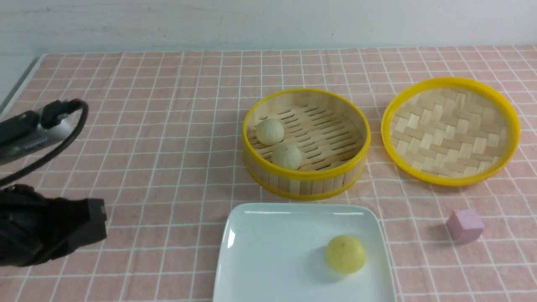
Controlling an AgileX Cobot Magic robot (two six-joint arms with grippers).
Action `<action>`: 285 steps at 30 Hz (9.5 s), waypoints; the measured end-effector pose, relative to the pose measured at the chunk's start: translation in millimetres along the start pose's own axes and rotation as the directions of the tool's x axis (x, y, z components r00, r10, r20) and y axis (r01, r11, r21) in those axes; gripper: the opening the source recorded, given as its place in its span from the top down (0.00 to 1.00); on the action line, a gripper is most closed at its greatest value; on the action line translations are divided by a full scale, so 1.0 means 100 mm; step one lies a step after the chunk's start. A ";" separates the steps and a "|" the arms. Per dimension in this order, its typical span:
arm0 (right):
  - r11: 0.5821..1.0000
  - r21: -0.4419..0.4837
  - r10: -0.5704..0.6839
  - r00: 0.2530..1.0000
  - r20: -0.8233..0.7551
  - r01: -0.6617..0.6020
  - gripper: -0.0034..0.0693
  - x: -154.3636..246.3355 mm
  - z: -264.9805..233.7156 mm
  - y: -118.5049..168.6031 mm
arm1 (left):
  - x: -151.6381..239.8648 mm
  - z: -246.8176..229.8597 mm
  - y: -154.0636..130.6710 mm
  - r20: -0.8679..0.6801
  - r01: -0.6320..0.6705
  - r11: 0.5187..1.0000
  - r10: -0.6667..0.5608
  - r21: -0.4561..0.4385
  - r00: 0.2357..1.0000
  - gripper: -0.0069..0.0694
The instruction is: Put the steamed buns into the plate on the pink tablecloth.
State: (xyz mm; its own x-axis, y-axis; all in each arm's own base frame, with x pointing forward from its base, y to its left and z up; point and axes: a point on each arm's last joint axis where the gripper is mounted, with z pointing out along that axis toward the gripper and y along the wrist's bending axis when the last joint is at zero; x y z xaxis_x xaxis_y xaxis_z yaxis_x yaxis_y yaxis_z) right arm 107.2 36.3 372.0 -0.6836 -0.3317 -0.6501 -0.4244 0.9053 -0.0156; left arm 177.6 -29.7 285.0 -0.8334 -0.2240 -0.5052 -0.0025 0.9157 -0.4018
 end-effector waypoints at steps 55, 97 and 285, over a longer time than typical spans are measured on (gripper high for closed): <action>0.994 0.082 0.063 0.991 0.114 -0.073 0.93 0.77 0.22 0.04 | -1.50 0.33 -2.35 -0.006 -0.469 0.882 0.469 0.045 0.883 0.87; 0.994 0.086 0.061 0.988 0.143 -0.074 0.87 0.75 0.21 0.04 | -0.23 1.54 -2.08 -0.189 -0.278 0.960 0.276 0.016 0.942 0.45; 0.974 -0.007 0.143 0.590 0.795 -0.227 0.95 1.07 0.11 0.09 | -0.29 0.52 -1.96 -0.134 -0.497 0.859 0.482 -0.123 0.866 0.89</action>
State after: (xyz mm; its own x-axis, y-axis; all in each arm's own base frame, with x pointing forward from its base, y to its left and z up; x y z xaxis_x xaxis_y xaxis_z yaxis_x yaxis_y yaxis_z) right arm 36.1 11.7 294.0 0.0082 0.1443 -0.9895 -0.2623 0.9552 0.1371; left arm 230.4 -219.8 338.8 -0.7968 0.2923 -0.5288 0.3444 0.9388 0.0000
